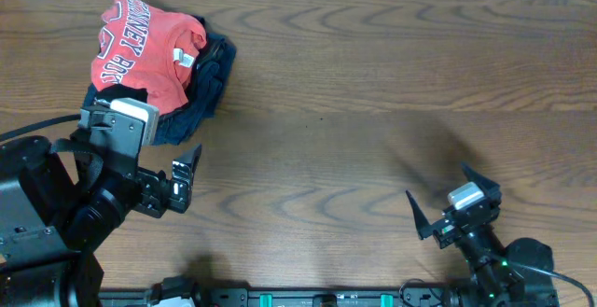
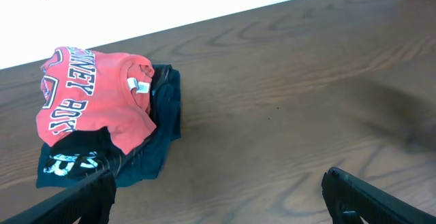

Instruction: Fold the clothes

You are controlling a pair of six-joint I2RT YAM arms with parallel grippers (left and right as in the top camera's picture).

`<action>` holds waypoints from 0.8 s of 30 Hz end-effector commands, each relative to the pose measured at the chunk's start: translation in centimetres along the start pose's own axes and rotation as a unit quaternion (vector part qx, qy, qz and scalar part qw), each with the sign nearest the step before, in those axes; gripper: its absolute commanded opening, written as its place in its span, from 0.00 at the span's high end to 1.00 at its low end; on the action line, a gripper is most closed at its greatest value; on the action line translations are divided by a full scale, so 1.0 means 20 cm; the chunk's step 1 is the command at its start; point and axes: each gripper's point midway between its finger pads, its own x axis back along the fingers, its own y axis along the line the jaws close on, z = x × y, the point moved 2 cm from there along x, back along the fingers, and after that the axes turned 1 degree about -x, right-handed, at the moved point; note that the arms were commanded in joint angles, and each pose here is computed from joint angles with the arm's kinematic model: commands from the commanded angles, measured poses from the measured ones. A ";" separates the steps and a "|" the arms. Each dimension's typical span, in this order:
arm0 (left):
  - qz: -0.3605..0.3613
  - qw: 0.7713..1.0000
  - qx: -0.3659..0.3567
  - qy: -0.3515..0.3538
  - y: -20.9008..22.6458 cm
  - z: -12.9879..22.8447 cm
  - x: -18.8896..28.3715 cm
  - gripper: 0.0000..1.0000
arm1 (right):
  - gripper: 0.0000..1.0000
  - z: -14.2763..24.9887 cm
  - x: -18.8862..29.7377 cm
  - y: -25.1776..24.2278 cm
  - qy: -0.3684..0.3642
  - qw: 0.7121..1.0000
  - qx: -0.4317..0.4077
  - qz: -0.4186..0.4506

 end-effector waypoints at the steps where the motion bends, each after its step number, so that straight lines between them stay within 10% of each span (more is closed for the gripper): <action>1: 0.000 1.000 -0.009 0.001 0.00 0.00 0.00 0.02 | 0.01 0.08 -0.04 -0.02 0.010 1.000 0.004 0.013; 24: 0.000 1.000 -0.009 0.001 0.00 0.00 0.00 0.02 | 0.01 0.20 -0.13 -0.03 -0.007 1.000 0.000 0.018</action>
